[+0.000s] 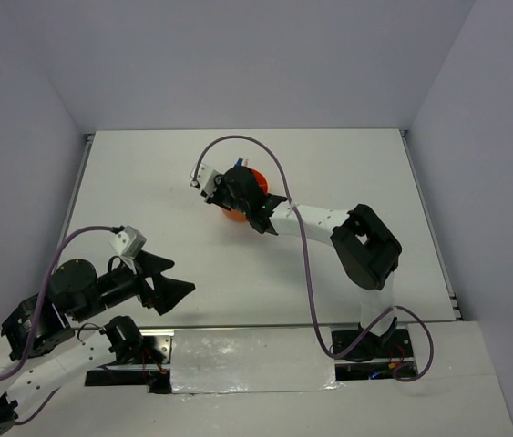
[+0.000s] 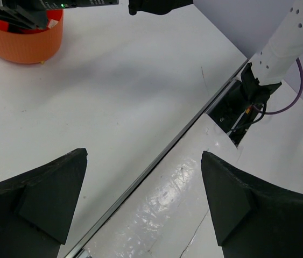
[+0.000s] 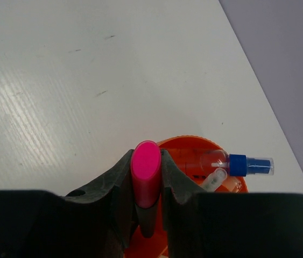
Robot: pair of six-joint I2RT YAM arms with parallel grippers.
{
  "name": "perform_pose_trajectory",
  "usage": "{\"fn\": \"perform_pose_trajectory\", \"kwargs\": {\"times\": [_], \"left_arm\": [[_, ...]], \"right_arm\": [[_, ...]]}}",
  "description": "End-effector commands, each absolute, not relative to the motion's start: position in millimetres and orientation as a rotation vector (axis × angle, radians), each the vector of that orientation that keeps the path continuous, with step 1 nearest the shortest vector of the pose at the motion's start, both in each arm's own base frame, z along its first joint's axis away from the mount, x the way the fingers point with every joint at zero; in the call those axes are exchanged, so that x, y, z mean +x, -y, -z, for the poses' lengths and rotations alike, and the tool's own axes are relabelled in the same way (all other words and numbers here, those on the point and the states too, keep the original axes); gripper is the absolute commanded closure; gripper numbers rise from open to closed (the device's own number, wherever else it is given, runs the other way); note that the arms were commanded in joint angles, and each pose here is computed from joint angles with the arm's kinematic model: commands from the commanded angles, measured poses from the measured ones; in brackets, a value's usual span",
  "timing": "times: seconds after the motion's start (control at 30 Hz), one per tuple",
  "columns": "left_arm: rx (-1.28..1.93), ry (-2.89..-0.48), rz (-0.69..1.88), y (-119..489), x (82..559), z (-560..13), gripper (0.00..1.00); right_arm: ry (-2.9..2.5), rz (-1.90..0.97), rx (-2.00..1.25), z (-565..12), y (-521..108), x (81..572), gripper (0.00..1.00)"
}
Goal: Sort the stationery into containers
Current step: Place the pen in the storage box, then reset both arms
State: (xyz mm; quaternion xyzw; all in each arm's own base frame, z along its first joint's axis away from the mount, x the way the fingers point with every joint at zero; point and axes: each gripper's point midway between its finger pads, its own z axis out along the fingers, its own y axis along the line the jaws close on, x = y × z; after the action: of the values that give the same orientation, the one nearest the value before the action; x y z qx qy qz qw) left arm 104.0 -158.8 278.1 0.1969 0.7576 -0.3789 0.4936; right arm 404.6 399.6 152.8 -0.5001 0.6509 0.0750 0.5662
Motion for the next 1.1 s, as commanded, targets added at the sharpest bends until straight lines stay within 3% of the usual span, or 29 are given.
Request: {"fn": "perform_pose_trajectory", "kwargs": {"times": [0.0, 0.03, 0.13, 0.33, 0.37, 0.43, 0.53, 0.73, 0.87, 1.07], "left_arm": [[0.524, -1.770, 0.958, 166, 102, -289, 0.01], [0.530, -1.766, 0.965, 166, 100, -289, 0.01], [0.543, -1.750, 0.977, 167, 98, -291, 0.01], [0.536, -1.742, 0.978, 165, 97, -293, 0.01], [0.523, -1.743, 0.973, 164, 98, -293, 0.01], [0.504, -1.750, 0.961, 162, 101, -292, 0.01], [0.390, -1.784, 0.876, 149, 115, -289, 0.01], [-0.163, -1.864, 0.391, 76, 178, -275, 0.01], [-0.345, -1.922, 0.099, 47, 201, -266, 0.01], [-0.357, -1.900, 0.051, 38, 223, -282, 0.01]], "right_arm": [[-1.489, -0.166, -1.141, -173, -397, 414, 0.86], [-1.491, -0.175, -1.135, -174, -395, 412, 0.59], [-1.491, -0.196, -1.121, -178, -390, 407, 0.33], [-1.471, -0.265, -1.097, -202, -389, 393, 0.22], [-1.464, -0.285, -1.093, -207, -389, 390, 0.11], [-1.450, -0.330, -1.065, -226, -388, 381, 0.00], [-1.415, -0.411, -0.967, -267, -379, 360, 0.00], [-1.509, -0.547, -0.630, -333, -313, 308, 0.00], [-1.728, -0.533, -0.385, -306, -252, 278, 0.00], [-1.844, -0.380, -0.098, -284, -147, 228, 0.00]]}}
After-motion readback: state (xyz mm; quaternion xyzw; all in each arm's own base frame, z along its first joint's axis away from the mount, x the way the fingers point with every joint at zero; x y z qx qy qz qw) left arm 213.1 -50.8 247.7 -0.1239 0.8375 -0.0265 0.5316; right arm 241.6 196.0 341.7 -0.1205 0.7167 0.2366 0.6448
